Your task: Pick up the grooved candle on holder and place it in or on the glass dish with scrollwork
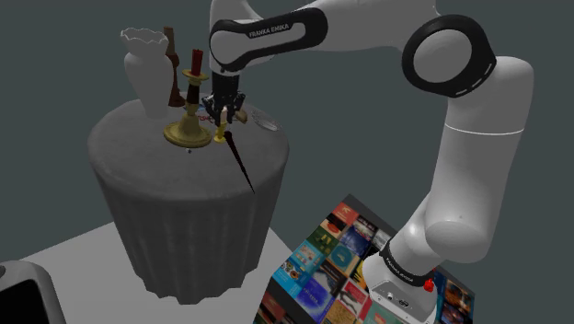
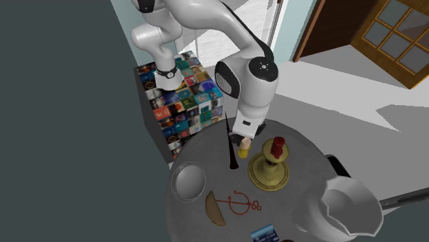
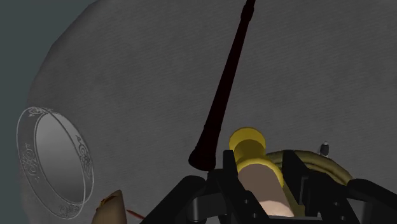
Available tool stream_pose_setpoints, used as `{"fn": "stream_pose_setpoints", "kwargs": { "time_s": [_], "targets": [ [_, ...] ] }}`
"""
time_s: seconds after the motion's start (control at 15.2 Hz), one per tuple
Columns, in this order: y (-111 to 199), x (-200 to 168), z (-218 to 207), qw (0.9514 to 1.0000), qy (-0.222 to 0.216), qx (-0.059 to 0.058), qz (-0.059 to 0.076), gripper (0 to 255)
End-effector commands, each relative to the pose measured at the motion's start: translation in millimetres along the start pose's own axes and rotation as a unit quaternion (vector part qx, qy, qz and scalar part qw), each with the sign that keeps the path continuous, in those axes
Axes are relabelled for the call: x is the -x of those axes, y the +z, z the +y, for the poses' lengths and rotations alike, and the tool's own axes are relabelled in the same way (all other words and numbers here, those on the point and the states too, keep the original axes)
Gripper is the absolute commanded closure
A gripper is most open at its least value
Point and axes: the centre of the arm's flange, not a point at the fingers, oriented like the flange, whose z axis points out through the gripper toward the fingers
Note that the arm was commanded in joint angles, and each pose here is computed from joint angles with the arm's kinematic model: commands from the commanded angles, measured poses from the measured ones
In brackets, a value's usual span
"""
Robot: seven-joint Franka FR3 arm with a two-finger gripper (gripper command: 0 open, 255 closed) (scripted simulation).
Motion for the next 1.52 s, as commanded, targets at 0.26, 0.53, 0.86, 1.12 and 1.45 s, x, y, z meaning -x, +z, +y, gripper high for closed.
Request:
{"fn": "stream_pose_setpoints", "kwargs": {
  "time_s": [0.26,0.53,0.86,1.12,1.45],
  "targets": [
    [-32.2,-0.2,0.0,1.0000,0.000,0.000,0.000,255],
    [-53.3,-0.5,0.2,1.0000,0.000,0.000,0.000,255],
    [-79.7,-0.8,0.5,1.0000,0.000,0.000,0.000,255],
    [-89.3,-4.1,26.6,1.0000,0.000,0.000,0.000,255],
    [-97.0,-12.3,91.6,1.0000,0.000,0.000,0.000,255]
  ]
}}
